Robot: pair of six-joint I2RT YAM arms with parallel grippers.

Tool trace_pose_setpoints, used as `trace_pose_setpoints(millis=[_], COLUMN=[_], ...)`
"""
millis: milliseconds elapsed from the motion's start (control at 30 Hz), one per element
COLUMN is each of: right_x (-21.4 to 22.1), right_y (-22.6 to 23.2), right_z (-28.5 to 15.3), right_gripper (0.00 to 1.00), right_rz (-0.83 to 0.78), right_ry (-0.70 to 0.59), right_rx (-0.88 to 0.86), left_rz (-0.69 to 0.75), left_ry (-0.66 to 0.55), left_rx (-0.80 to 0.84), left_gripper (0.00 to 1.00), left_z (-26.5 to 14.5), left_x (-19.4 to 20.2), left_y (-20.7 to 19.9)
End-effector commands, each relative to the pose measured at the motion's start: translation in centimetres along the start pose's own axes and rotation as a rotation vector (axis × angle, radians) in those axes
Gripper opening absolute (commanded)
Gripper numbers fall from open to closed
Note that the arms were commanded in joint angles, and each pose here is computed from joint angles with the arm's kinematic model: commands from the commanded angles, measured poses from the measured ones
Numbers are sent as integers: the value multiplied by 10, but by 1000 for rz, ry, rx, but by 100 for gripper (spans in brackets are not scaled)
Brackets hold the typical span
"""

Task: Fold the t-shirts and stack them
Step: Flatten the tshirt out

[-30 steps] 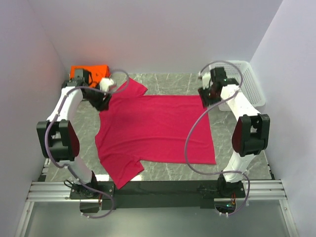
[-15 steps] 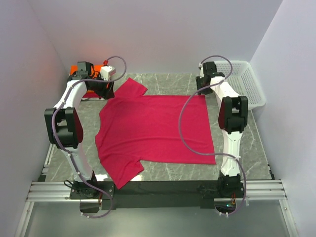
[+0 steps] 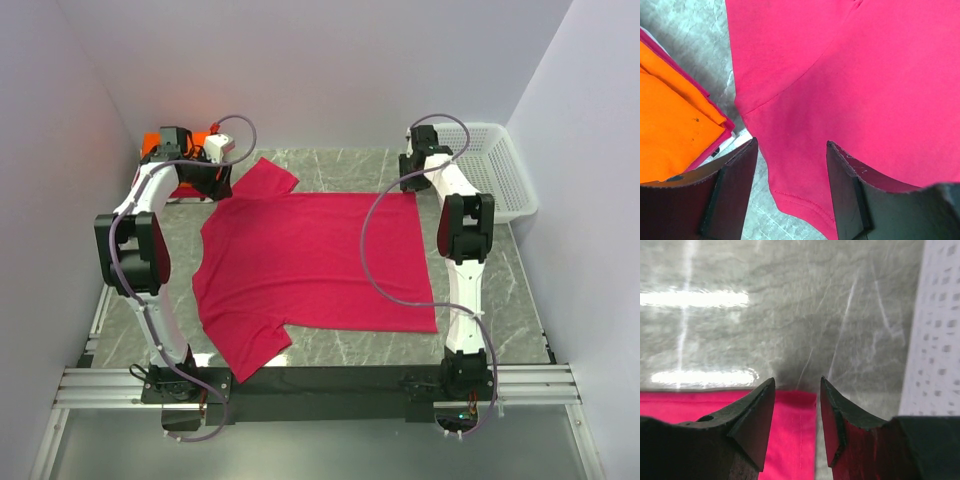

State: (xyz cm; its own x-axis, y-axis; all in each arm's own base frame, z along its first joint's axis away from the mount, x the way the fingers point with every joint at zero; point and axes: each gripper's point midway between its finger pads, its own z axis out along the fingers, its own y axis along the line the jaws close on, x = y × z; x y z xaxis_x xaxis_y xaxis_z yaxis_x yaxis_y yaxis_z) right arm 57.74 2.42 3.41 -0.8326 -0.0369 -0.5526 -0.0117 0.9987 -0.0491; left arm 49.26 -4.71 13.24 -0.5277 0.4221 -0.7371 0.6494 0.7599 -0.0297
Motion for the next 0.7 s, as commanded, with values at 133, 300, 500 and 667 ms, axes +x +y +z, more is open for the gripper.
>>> trace_pose_setpoints(millis=[133,300,500,667], right_x=[18,16,15,7], right_y=[-5,-1,2,3], right_z=[10,10,8,1], right_gripper=[48,24,0,0], right_rz=[30,28,15,24], right_ry=[75,67,63,22], right_rx=[-20,-49,-71,-80], left_rz=[-14,-75,-84,-19], left_ry=[-45,-57,-68,-100], left_rx=[-85,-127,-164,-185], left_gripper=[65,64,60,61], left_z=[8,33,65,85], left_x=[-22,-29,-38,-44], left_y=[28,54,77,78])
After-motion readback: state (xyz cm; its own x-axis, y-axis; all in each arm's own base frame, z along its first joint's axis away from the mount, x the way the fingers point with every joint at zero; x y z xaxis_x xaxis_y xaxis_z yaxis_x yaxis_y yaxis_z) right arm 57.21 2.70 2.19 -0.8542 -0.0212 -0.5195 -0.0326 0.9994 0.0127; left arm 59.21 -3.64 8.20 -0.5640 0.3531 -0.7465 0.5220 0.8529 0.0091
